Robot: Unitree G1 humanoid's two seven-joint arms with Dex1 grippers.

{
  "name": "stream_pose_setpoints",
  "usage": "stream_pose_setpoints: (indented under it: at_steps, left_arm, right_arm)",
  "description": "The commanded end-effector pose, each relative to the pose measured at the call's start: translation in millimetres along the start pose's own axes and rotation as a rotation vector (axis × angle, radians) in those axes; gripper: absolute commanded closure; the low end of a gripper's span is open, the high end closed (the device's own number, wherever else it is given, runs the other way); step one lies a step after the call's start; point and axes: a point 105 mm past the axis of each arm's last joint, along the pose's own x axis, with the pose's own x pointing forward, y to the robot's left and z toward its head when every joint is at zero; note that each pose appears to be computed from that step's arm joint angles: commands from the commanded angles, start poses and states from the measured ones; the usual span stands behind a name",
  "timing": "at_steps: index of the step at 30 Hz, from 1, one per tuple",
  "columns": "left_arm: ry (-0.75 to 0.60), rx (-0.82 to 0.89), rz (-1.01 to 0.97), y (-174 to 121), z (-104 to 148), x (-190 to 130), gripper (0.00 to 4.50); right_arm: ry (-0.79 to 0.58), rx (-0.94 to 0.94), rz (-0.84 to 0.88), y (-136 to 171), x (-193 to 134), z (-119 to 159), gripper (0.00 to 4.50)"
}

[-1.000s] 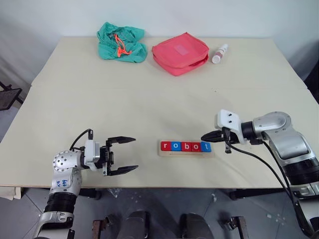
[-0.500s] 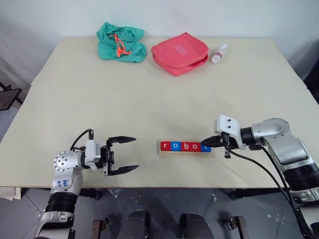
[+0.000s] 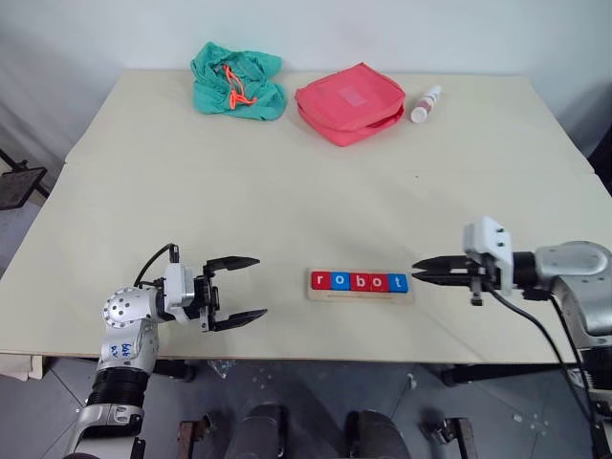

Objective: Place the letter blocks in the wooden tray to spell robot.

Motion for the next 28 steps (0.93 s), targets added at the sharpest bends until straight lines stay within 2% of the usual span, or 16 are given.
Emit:
stream_pose_setpoints:
  at_steps: [1,4,8,9,14,21,24,28]
  left_arm:
    - [0.001,0.061,0.075,14,10,-2,0.0]
    - [0.047,0.076,0.188,28,7,-9,0.0]
    - [0.02,0.053,0.154,22,14,-17,0.0]
    - [0.02,0.051,0.158,23,15,-19,0.0]
    - [-0.057,0.011,0.238,31,26,-32,0.0]
    - [-0.09,-0.035,0.213,20,27,-44,0.0]
    - [-0.091,-0.045,0.2,18,26,-49,0.0]
    - [-0.083,-0.053,0.16,15,23,-53,0.0]
  right_arm:
    - [-0.076,-0.069,0.021,0,-29,-4,2.52]
    - [-0.103,-0.057,0.046,2,-41,-14,1.59]
    - [-0.118,-0.061,-0.003,-4,-52,-27,0.14]
    - [-0.126,-0.069,-0.02,-6,-54,-28,0.03]
    - [-0.255,-0.019,-0.09,-13,-63,-28,0.03]
    - [-0.286,0.026,-0.111,-8,-71,-37,0.03]
    - [-0.289,0.038,-0.079,-2,-73,-35,0.62]
    - [-0.257,0.038,-0.045,3,-74,-37,1.98]
